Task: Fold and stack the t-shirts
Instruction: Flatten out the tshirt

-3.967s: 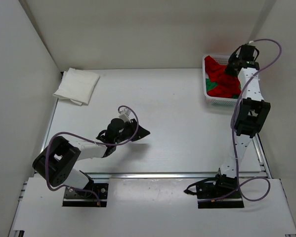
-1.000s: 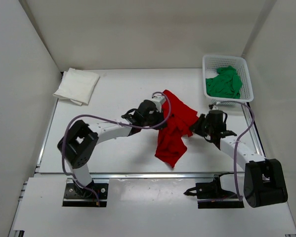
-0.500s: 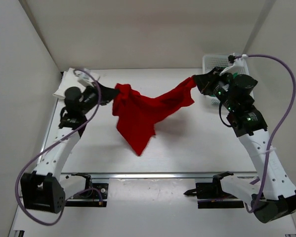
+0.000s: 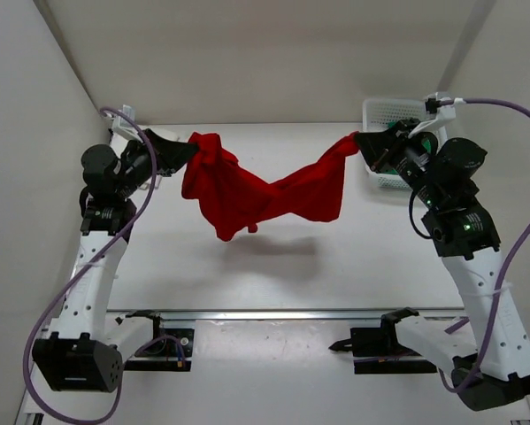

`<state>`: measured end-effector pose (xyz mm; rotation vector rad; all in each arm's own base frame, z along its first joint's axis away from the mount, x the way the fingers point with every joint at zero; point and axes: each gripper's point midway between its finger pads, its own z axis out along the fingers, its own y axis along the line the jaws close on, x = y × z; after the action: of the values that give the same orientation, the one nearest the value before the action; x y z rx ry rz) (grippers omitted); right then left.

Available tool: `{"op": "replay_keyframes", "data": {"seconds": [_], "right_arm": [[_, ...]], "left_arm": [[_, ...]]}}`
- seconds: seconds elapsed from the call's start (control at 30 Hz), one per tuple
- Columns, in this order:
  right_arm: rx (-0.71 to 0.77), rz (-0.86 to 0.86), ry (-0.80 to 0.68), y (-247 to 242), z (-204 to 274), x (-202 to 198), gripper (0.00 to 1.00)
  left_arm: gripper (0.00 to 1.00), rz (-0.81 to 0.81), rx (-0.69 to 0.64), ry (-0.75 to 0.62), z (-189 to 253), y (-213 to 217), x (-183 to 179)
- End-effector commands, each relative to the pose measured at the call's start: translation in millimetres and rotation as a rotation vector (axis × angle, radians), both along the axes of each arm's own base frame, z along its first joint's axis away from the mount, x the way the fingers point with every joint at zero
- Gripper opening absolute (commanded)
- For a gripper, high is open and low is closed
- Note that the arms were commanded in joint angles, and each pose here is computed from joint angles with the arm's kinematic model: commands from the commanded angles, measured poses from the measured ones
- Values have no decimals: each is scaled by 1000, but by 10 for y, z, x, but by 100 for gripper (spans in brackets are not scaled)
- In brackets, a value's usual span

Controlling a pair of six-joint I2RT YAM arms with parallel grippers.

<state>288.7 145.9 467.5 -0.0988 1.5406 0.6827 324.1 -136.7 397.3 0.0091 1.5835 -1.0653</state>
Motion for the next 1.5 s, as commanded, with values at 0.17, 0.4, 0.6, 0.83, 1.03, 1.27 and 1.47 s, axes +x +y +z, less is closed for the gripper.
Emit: {"op": "replay_keyframes", "data": {"seconds": [0.17, 0.4, 0.6, 0.83, 1.03, 1.27, 1.47], "right_arm": [[98, 72, 215, -11, -998, 628, 0], [119, 32, 414, -13, -1913, 1101, 0], [92, 48, 494, 90, -2256, 1211, 0], [34, 30, 356, 111, -1753, 939, 0], [42, 30, 268, 30, -1479, 518, 0], [65, 44, 218, -30, -1230, 443, 0], [56, 57, 331, 71, -1673, 715, 0]], "left_arm": [[0, 49, 2, 175, -459, 91, 848], [22, 167, 119, 409, -1163, 170, 2495], [1, 155, 76, 475, -1526, 239, 2778], [0, 161, 85, 263, -476, 158, 1978], [0, 194, 90, 106, 125, 246, 988], [2, 196, 108, 83, 464, 450, 537], [2, 172, 110, 249, -365, 434, 767]]}}
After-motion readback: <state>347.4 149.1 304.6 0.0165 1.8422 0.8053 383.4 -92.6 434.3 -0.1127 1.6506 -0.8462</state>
